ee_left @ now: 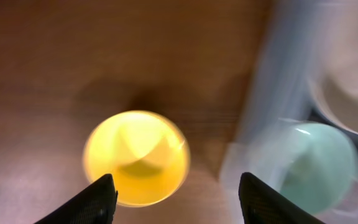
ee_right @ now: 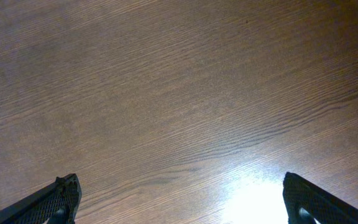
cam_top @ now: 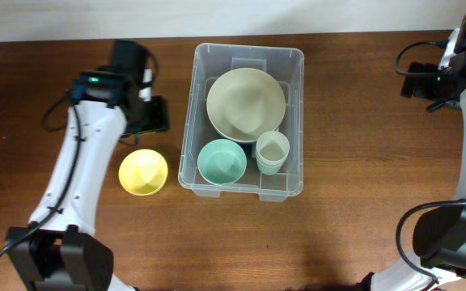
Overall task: Pack container
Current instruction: 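Move the left gripper to the yellow bowl and grasp its rim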
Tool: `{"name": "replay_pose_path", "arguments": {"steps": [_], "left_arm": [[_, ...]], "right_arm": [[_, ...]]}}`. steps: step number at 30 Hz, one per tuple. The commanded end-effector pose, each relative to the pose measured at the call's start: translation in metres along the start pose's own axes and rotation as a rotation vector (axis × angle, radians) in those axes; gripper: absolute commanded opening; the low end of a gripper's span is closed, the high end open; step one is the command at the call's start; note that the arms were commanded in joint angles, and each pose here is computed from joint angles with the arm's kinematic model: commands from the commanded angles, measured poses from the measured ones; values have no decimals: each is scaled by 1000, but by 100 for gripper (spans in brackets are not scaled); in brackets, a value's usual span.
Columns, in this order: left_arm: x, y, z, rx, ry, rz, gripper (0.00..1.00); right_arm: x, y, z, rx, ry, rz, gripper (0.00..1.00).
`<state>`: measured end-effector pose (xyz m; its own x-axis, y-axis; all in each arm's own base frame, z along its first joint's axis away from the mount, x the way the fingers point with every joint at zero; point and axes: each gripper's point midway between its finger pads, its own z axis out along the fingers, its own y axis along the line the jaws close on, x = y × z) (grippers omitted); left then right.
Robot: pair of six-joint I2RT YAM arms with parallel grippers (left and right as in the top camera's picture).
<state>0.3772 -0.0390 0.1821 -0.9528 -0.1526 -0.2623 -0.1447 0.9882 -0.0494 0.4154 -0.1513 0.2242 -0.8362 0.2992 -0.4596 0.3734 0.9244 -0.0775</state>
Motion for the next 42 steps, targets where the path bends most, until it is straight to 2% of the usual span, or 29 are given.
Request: {"name": "replay_pose_path", "arguments": {"steps": [1, 9, 11, 14, 22, 30, 42], "left_arm": [[8, 27, -3, -24, 35, -94, 65], [68, 39, 61, -28, 226, -133, 63], [83, 42, 82, -29, 249, -185, 59], [84, 55, 90, -56, 239, -212, 54], [80, 74, 90, -67, 224, -265, 54], [92, 75, 100, -73, 249, -307, 59], [105, 93, 129, -59, 227, -416, 59]], "right_arm": [[-5, -2, -9, -5, -26, 18, 99], [-5, -2, -9, -4, -26, 18, 99], [-5, -2, -9, -4, -27, 18, 99], [-5, -2, -9, -5, -27, 18, 99], [-5, -2, -9, -5, -27, 18, 99], [-5, -2, -9, -5, -27, 18, 99], [-5, -2, -9, -4, -26, 18, 99]]}}
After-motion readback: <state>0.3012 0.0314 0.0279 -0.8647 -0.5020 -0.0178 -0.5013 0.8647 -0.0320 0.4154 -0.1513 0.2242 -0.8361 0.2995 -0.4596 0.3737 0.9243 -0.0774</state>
